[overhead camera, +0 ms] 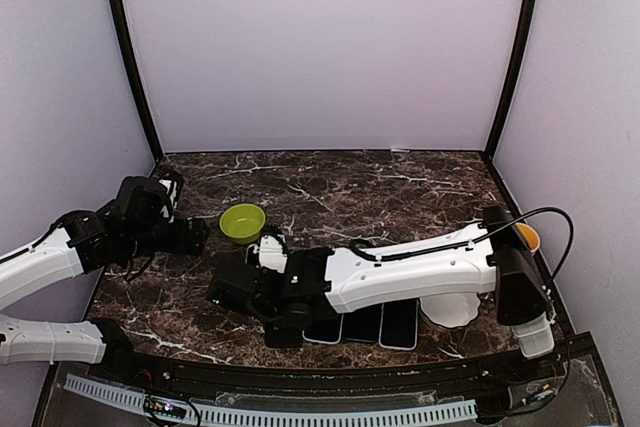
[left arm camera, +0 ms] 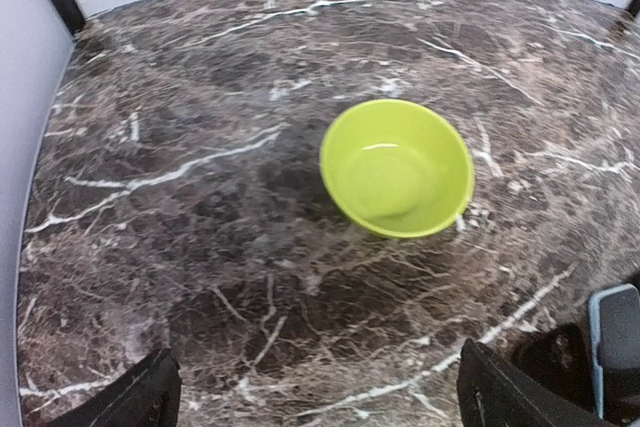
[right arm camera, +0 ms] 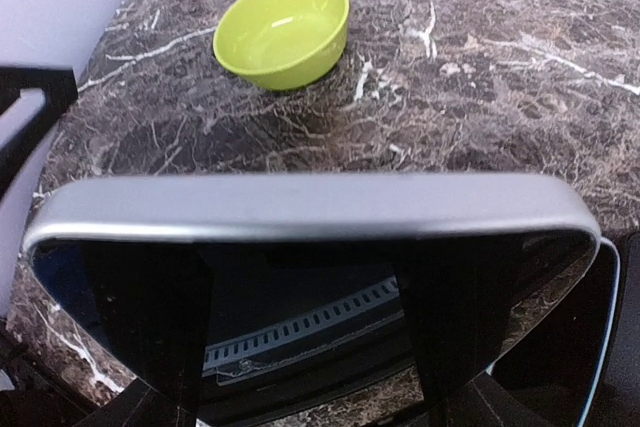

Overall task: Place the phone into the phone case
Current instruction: Install the phone into the phone case.

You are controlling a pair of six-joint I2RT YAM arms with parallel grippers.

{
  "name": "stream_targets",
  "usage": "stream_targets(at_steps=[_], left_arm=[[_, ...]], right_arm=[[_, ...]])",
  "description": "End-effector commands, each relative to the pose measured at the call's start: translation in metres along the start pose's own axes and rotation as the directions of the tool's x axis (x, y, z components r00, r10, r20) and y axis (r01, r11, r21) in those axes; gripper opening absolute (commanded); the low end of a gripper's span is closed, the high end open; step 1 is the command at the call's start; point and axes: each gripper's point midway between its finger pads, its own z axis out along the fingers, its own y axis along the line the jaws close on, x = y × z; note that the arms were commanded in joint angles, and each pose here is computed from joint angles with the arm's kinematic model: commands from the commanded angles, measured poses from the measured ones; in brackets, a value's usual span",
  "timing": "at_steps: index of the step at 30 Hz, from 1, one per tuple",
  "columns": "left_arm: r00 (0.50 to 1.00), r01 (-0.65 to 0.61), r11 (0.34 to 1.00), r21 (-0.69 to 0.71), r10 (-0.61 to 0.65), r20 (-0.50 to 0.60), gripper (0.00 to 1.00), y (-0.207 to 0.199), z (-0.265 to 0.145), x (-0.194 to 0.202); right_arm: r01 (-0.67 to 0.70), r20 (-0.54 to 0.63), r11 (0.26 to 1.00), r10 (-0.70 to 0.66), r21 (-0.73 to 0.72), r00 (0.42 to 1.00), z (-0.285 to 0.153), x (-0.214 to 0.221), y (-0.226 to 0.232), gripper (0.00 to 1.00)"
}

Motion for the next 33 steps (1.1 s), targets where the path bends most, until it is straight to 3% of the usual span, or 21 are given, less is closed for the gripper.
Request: stream_targets(at_steps=[1, 7, 15, 24, 33], left_arm=[[0.992, 0.121, 0.98, -0.156, -0.118, 0.034, 0.99, 0.034, 0.005, -0.006], [0.986, 0.16, 0.974, -0.162, -0.152, 0.06, 0.99, 0.041, 0.002, -0.003], [0.985, 0.17, 0.961, -0.216, -0.166, 0.037, 0.99, 0.048, 0.006, 0.0], [0.986, 0.168, 0.968, -0.184, -0.164, 0.039, 0.99, 0.043, 0.005, -0.001], [0.986, 0.167, 0.969, -0.181, -0.164, 0.034, 0.99, 0.042, 0.006, 0.0]], right_arm=[[-0.004, 0.01, 0.996, 0.003, 0.084, 1.0, -0.006, -0.002, -0.009, 0.0], [0.023, -0.036, 0.986, -0.017, 0.164, 0.999, 0.001, 0.021, -0.025, 0.0], [0.024, -0.067, 0.988, -0.014, 0.153, 0.998, 0.009, 0.039, -0.017, 0.0], [0.096, -0.105, 0.972, -0.075, 0.215, 0.992, 0.008, 0.054, -0.025, 0.0], [0.114, -0.076, 0.964, -0.098, 0.238, 0.992, 0.001, 0.051, -0.025, 0.0]])
